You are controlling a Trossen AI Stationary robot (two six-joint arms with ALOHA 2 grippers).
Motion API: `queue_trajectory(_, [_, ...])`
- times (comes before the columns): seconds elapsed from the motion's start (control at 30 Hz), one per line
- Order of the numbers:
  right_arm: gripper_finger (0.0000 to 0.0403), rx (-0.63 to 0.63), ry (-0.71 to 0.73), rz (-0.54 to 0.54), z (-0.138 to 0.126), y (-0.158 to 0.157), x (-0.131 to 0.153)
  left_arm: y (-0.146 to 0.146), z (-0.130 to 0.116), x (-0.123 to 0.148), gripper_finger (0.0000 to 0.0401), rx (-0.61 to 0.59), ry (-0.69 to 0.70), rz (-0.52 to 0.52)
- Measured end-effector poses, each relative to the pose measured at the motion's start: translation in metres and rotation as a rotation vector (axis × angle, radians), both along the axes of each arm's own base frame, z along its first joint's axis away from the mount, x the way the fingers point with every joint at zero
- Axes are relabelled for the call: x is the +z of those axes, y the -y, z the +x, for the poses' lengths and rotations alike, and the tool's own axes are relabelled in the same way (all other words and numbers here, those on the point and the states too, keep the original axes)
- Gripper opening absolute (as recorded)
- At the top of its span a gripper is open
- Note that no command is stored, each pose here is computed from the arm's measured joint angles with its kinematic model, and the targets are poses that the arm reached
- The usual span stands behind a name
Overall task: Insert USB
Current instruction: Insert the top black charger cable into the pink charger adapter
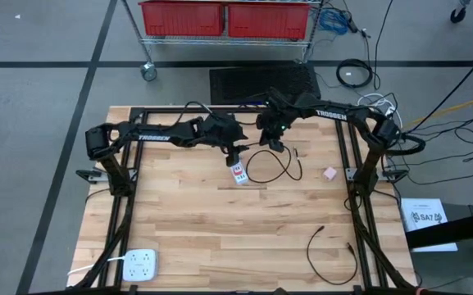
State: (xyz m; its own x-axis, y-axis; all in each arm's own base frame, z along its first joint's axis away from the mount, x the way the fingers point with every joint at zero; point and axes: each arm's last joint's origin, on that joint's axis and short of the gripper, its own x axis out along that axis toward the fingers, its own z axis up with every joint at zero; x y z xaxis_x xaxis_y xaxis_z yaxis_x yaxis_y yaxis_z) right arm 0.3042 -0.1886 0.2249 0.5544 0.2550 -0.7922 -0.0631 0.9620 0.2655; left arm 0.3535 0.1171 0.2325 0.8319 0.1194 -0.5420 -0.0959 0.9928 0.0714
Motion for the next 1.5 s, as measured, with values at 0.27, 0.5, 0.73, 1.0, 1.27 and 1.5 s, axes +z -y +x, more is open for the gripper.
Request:
queue_trajectory(0.27, [0.0000, 0.023, 0.012, -0.006, 0.006, -0.008, 0.001, 0.003, -0.001, -0.002, 0.0196, 0.041, -0.053, 0.021])
queue_trajectory(0.5, [0.0000, 0.023, 0.022, -0.002, 0.012, -0.014, 0.001, 0.012, 0.002, -0.003, 0.0196, 0.018, -0.054, 0.023])
queue_trajectory(0.73, [0.0000, -0.002, 0.017, 0.012, 0.012, -0.014, 0.002, 0.021, 0.005, -0.004, 0.0194, 0.017, -0.068, 0.044])
queue_trajectory(1.0, [0.0000, -0.022, 0.010, 0.024, 0.012, -0.013, 0.002, 0.021, 0.011, -0.021, 0.0163, 0.058, -0.125, 0.075])
queue_trajectory(1.27, [0.0000, -0.020, 0.011, 0.024, 0.012, -0.014, 0.002, 0.024, 0.015, -0.017, 0.0112, 0.075, -0.081, 0.108])
queue_trajectory(1.5, [0.0000, -0.019, 0.003, 0.028, 0.011, -0.014, 0.002, 0.026, 0.017, -0.013, 0.0010, 0.057, -0.084, 0.161])
